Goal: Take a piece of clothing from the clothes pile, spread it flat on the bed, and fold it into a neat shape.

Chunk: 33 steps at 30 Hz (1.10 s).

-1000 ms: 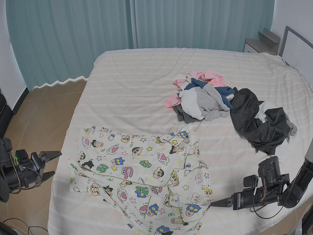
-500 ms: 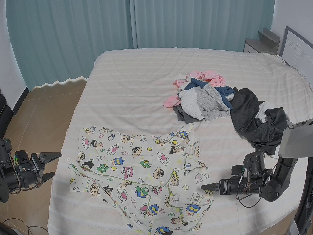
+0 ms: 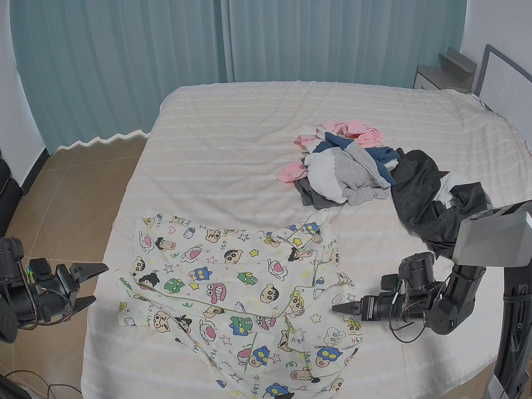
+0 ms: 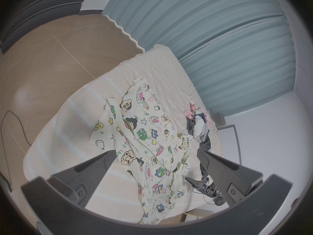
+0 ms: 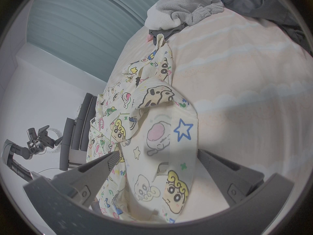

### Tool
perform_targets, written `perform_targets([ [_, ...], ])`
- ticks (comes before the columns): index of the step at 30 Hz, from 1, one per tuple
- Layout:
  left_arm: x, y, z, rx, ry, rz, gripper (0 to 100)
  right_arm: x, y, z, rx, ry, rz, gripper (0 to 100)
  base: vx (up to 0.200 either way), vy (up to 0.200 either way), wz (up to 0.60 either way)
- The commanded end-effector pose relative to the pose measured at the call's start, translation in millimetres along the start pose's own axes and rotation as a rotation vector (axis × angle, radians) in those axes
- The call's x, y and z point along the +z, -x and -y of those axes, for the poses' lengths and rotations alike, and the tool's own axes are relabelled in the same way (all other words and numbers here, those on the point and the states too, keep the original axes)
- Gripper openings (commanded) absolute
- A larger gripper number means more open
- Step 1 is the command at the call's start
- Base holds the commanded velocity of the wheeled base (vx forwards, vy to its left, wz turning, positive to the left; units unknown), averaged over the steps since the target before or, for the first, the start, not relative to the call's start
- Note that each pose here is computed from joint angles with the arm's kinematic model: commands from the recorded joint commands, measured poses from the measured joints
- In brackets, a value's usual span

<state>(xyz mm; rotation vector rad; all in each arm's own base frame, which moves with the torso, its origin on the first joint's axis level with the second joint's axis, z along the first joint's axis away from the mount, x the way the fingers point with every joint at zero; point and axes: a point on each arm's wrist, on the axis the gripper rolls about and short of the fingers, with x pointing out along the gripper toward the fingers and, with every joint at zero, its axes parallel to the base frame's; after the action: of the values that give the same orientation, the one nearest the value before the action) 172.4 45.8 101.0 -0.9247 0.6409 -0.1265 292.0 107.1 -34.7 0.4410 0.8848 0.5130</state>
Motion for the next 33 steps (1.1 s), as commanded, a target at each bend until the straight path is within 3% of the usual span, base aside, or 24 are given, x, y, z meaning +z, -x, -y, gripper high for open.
perform_targets([
  [1,-0.1,-1.4,-1.5,0.005,0.007,-0.006,100,-0.4,-10.1,4.2,-0.001,-0.003,-0.008,100,0.0,0.0,0.0],
  [4,-0.1,-1.4,-1.5,0.005,0.007,-0.006,100,-0.7,-12.2,4.7,-0.001,-0.002,-0.01,100,0.0,0.0,0.0],
  [5,-0.1,-1.4,-1.5,0.005,0.007,-0.006,100,-1.3,-13.2,5.5,-0.002,-0.003,-0.012,0,0.0,0.0,0.0],
  [33,0.4,-1.6,-1.4,0.005,0.006,-0.004,100,58.3,15.9,41.2,-0.064,-0.058,0.208,0,0.0,0.0,0.0],
])
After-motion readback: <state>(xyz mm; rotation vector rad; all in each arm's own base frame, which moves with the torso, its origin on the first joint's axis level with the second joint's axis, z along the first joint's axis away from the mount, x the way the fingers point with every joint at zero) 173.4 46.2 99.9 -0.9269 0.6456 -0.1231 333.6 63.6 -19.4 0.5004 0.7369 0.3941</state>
